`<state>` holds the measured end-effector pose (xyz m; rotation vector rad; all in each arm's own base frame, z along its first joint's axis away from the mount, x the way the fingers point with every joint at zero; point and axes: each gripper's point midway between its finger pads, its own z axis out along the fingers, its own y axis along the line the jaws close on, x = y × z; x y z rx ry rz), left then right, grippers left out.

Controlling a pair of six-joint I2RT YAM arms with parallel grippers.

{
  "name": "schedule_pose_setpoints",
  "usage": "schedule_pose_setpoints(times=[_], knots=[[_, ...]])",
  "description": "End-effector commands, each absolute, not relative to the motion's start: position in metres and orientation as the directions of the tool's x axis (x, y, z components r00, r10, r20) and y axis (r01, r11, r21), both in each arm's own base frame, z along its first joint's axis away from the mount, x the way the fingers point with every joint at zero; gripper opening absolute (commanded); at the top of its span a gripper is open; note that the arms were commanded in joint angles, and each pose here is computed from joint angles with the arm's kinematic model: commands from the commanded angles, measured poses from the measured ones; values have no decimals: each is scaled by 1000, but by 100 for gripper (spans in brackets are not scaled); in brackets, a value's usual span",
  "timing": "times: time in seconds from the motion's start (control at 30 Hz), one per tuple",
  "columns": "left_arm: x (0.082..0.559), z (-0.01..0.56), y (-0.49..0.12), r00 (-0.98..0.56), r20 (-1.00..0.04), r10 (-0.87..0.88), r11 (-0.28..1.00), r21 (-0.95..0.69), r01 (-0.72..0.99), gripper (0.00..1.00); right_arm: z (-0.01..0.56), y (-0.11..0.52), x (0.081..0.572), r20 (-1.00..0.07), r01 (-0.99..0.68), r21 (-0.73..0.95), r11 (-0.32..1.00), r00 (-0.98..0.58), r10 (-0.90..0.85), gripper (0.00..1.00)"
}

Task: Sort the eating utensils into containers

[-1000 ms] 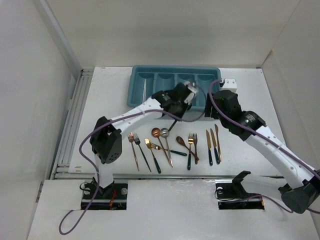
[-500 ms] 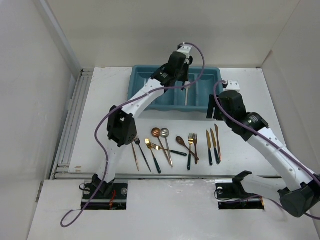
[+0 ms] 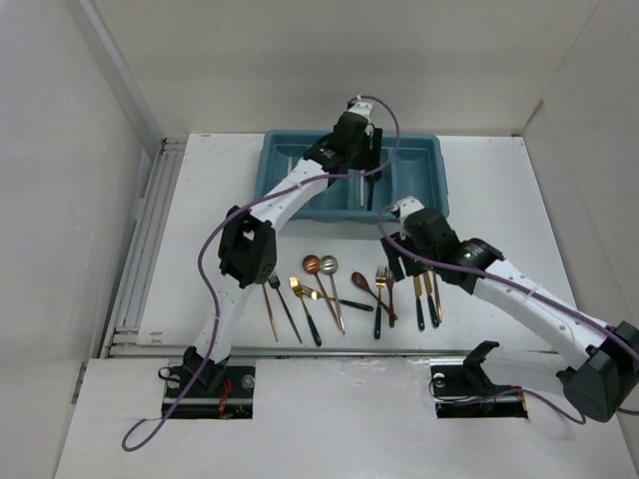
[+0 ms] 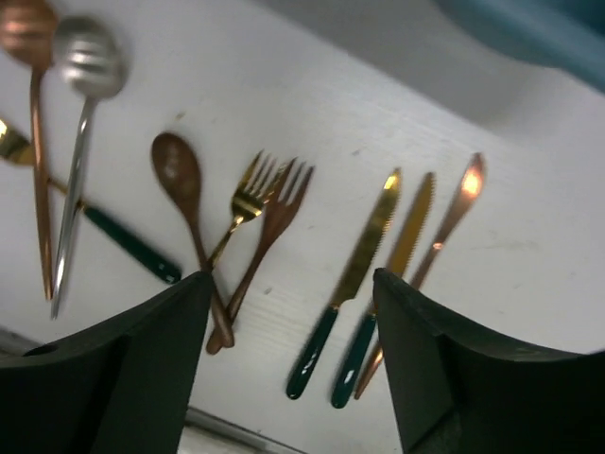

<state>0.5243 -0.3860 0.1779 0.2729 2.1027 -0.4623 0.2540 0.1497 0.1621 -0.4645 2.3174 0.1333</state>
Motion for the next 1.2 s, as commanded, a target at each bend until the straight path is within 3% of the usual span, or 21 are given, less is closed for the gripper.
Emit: schedule_pose_setpoints(times=[0.0,0.1,0.33,0.53,0.73,0.87,0.97,1.17], knots=[[525,288,-340,-436,-888,-143,905,-296,307,65,148,191,236,-688,-528,8,849,-619,-378,73],[521,311,-299,-417,-902,-116,927,-248,281,65,123,204,231,-635,-553,2,833,-645,-426,58],[514,316,-153,-441,-885,-150,981,-187,43,65,83,221,234,-529,-595,-41,802,-668,-523,57],[483,313,-55,-432,-860,-271,962,-231,-143,65,53,222,230,-441,-607,-39,794,-702,-558,54],[459,296,-29,-450,-837,-311,950,-259,-174,65,32,222,223,-394,-612,-35,790,-718,-574,49],[450,297,-16,-445,-833,-329,944,-273,-187,65,18,222,221,-349,-616,-33,787,-731,-587,33],[447,297,-9,-441,-831,-338,940,-279,-195,65,21,225,224,-359,-616,-32,787,-728,-584,19],[444,294,-13,-457,-817,-351,936,-305,-174,65,40,226,235,-387,-601,-69,796,-720,-576,0]])
